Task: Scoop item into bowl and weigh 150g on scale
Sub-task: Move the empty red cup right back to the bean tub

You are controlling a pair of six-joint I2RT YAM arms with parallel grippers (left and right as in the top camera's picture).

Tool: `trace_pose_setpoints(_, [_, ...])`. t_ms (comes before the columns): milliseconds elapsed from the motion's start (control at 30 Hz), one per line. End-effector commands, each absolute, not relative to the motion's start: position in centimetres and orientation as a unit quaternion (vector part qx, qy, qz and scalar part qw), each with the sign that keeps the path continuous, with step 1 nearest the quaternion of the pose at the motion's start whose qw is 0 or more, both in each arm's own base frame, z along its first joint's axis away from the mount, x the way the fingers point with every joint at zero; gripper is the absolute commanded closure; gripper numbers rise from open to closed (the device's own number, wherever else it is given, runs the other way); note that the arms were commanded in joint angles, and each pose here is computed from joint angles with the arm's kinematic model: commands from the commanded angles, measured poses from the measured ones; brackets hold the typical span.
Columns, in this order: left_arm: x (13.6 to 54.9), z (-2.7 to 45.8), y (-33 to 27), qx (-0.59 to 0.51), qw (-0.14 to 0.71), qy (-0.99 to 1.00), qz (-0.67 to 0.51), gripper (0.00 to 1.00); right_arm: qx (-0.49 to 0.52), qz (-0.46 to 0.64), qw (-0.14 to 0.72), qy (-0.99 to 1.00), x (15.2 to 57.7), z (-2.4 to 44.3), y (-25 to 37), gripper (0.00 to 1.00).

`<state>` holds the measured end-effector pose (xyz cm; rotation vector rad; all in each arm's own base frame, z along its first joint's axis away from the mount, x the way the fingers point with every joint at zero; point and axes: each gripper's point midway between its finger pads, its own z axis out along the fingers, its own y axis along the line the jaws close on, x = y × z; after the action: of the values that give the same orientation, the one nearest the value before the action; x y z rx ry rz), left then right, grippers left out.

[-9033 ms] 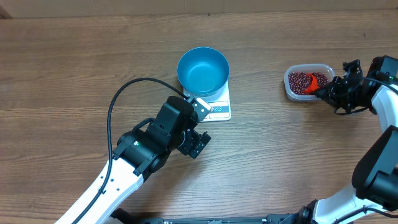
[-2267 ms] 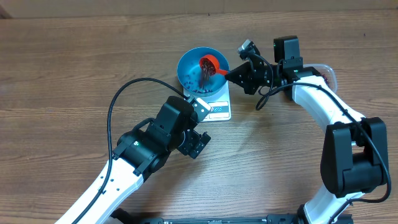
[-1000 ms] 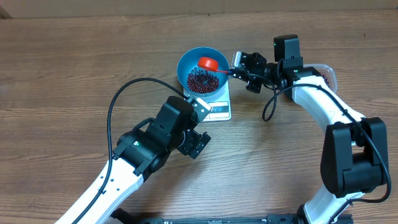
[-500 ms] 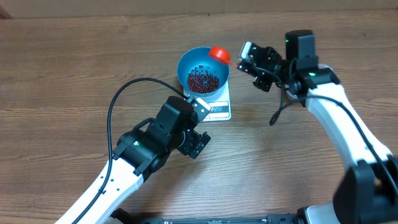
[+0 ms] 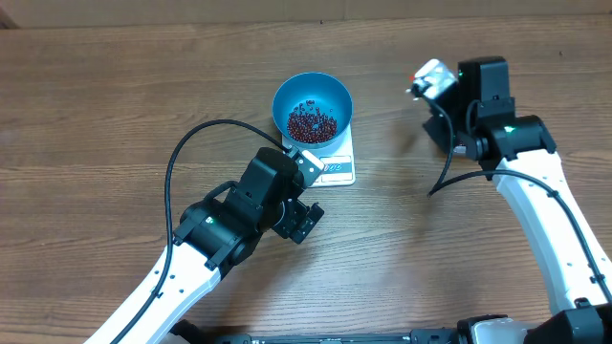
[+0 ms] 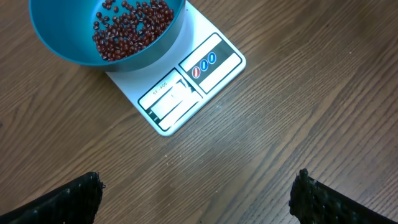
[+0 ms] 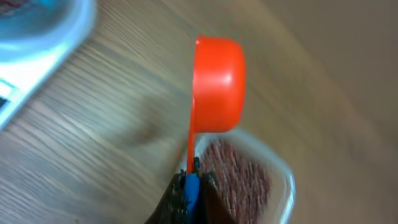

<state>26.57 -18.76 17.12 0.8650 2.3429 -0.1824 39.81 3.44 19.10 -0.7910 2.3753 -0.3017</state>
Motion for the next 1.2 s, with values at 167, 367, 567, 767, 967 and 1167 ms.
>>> trace_pose_setpoints(167, [26.7,16.9,-18.7,0.332,0.313,0.888,-0.063,0.01,0.021,-0.126,0.303,0.944,38.7,20.0,-6.7,0.96])
trace_pose_setpoints(367, [26.7,16.9,-18.7,0.332,0.313,0.888,-0.063,0.01,0.046,-0.047,0.278,0.958,37.3,18.4,-7.5,0.96])
trace_pose_setpoints(567, [26.7,16.9,-18.7,0.332,0.313,0.888,-0.063,0.01,0.049,-0.018,0.262,0.964,36.7,17.3,-7.2,0.96])
trace_pose_setpoints(767, [26.7,16.9,-18.7,0.332,0.313,0.888,-0.062,0.01,0.049,-0.016,0.250,0.967,36.1,15.8,-7.1,0.96])
trace_pose_setpoints(967, [26.7,16.9,-18.7,0.332,0.313,0.888,-0.063,0.01,0.037,0.024,0.268,0.962,36.7,13.3,-5.6,0.96])
trace_pose_setpoints(1167, [26.7,16.9,-18.7,0.332,0.313,0.888,-0.062,0.01,0.038,0.026,0.259,0.965,36.0,10.8,-5.5,0.96])
